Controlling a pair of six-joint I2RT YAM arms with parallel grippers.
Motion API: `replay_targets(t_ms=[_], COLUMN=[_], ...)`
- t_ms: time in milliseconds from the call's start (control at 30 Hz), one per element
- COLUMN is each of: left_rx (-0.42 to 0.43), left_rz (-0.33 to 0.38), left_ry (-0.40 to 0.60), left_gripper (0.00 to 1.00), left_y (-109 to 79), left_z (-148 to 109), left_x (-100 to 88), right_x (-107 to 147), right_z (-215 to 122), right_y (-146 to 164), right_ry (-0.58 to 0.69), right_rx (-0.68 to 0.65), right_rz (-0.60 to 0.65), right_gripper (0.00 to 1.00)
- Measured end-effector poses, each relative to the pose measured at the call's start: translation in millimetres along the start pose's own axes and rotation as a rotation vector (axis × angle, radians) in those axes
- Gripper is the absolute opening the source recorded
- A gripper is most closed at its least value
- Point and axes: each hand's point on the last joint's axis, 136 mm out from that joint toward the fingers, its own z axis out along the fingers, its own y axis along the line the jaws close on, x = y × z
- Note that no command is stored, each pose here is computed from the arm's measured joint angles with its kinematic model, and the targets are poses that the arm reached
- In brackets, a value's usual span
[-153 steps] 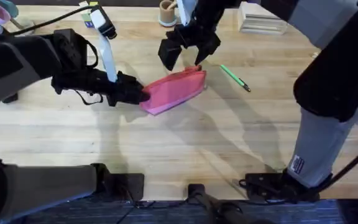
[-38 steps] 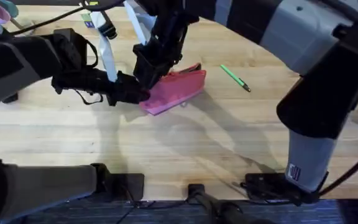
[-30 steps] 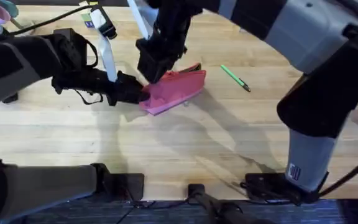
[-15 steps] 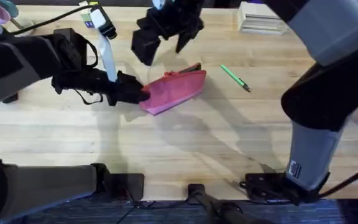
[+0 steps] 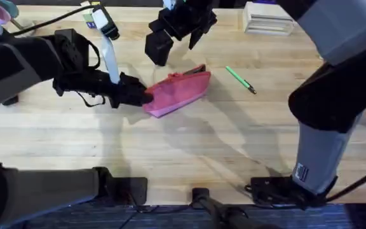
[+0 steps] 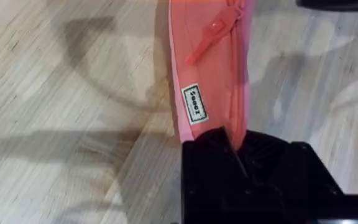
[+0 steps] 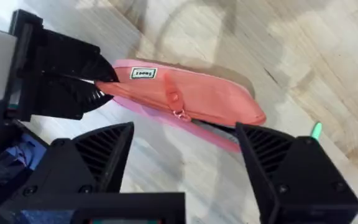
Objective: Unzip the bag, pick up the pens from the table one at a time and place them inside, then zip the bag closed.
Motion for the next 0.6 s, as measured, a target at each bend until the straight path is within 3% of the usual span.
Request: replay_targets(t_ms=[600], left_rx=[0.0], left_rz=[0.0], left_ry=[0.0], left_gripper=[0.041], left_y=[0.0], left_z=[0.0], left_x=[0.0], right_x=[-0.8], right_z=[0.0], right_y=[0.9], right_ry=[-0.003], right_rx=[-0.005], right_rz=[-0.002], right_gripper=[0.997])
